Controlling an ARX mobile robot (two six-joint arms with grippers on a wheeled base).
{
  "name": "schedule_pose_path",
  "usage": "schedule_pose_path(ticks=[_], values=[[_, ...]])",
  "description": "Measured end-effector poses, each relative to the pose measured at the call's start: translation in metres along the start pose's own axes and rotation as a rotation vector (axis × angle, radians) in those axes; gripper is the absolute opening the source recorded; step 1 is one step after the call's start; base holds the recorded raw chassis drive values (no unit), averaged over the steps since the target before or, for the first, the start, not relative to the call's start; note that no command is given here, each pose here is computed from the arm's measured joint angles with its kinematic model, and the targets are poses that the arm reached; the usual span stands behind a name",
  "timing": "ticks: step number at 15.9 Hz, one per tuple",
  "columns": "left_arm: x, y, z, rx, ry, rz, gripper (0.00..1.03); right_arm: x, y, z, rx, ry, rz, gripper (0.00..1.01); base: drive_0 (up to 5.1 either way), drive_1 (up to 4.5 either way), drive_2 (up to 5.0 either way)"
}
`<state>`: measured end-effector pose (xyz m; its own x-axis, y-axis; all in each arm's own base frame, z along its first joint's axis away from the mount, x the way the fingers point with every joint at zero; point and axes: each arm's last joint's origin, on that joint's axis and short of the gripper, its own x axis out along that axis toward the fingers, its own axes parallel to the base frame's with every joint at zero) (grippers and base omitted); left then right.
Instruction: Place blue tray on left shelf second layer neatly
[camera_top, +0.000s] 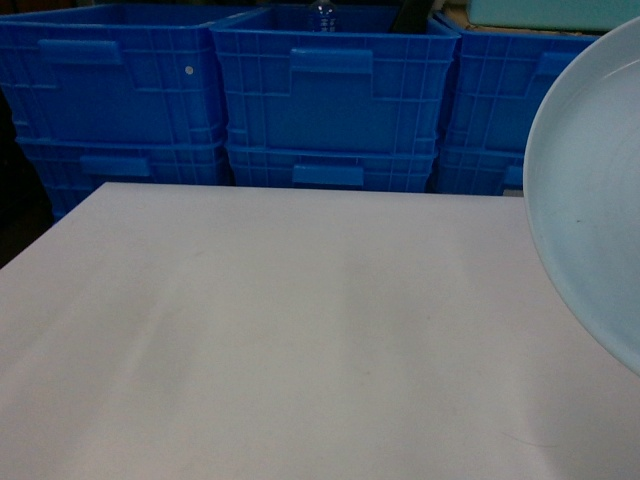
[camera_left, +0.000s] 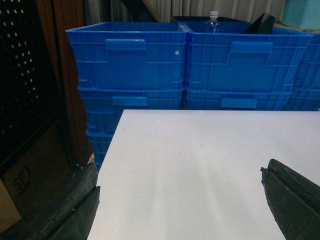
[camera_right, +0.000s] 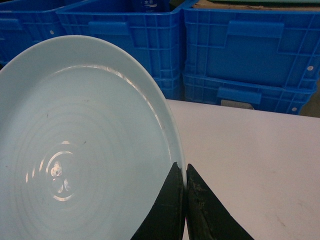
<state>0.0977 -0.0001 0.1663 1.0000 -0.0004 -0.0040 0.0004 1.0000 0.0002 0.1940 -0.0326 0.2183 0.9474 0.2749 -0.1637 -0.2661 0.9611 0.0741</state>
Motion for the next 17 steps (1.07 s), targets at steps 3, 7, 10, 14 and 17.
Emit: schedule_pose_path(ticks=[3, 7, 10, 14, 17], values=[[0.000, 0.000, 0.000, 0.000, 0.000, 0.000, 0.98, 0.003, 0.011, 0.000, -0.008, 0.008, 0.025, 0.02, 0.0, 0.00, 0.0], [0.000, 0.000, 0.000, 0.000, 0.000, 0.000, 0.98, 0.007, 0.022, -0.004, -0.012, 0.040, -0.037, 0.02, 0.0, 0.00, 0.0], [0.000, 0.000, 0.000, 0.000, 0.000, 0.000, 0.98, 0.011, 0.024, -0.006, -0.018, 0.045, -0.092, 0.02, 0.0, 0.00, 0.0], [0.000, 0.000, 0.000, 0.000, 0.000, 0.000, 0.98, 0.010, 0.018, -0.008, -0.019, 0.039, -0.119, 0.02, 0.0, 0.00, 0.0], [0.000, 0.000, 0.000, 0.000, 0.000, 0.000, 0.98, 0.009, 0.018, -0.007, -0.022, 0.034, -0.121, 0.02, 0.0, 0.00, 0.0]])
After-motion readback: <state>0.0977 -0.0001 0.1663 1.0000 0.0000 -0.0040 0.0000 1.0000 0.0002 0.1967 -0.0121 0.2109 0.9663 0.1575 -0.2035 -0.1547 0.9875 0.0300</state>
